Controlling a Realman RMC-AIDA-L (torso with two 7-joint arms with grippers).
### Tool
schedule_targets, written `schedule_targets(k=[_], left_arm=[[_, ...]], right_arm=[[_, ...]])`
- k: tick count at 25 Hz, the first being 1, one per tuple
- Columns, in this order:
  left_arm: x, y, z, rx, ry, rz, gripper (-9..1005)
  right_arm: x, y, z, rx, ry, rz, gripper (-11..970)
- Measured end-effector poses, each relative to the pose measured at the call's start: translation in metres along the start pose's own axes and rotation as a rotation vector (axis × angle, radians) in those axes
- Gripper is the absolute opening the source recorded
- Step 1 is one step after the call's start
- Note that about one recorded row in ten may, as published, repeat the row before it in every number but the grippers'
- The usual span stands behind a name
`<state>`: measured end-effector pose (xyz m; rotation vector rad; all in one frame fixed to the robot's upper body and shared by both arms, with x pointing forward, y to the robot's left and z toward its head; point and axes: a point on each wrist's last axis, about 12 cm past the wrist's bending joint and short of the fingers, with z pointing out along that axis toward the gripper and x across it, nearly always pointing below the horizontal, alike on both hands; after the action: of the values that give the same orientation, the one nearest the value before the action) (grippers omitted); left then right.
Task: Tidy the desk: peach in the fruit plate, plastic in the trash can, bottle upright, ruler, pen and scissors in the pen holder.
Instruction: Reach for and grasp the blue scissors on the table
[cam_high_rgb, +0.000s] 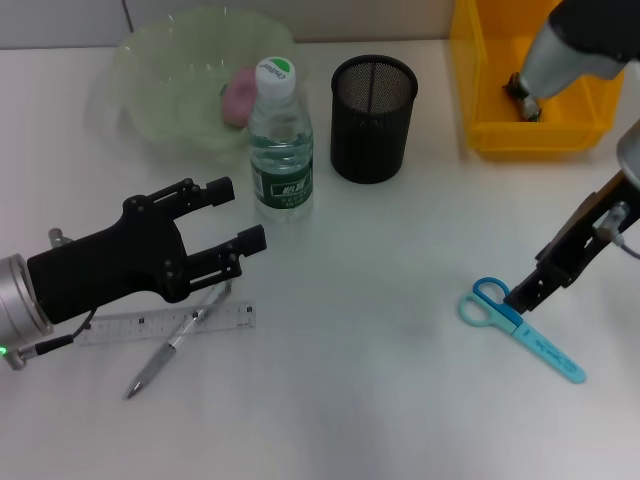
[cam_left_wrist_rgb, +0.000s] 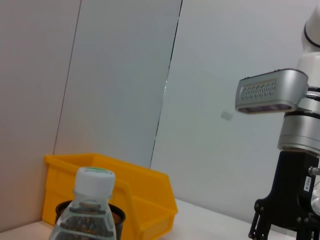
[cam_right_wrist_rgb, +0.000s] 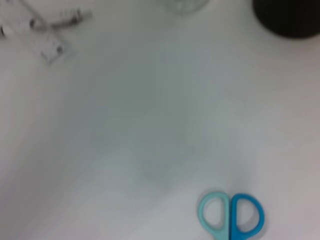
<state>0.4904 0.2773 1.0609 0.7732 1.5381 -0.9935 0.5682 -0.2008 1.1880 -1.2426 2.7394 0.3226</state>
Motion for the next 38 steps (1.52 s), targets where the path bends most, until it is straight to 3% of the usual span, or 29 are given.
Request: schedule_targets(k=[11,38], left_arm=[[0.003,-0.002,-0.002,-0.009,-0.002,0.010,728],[0.005,0.004,0.001,-0.042,0.018,0.015,728]], right_arm=[[0.000,-0.002,0.016,-0.030,0.060,0.015,722],[-0.009,0.005,0.048,0.016,0.119,-0.048,723]])
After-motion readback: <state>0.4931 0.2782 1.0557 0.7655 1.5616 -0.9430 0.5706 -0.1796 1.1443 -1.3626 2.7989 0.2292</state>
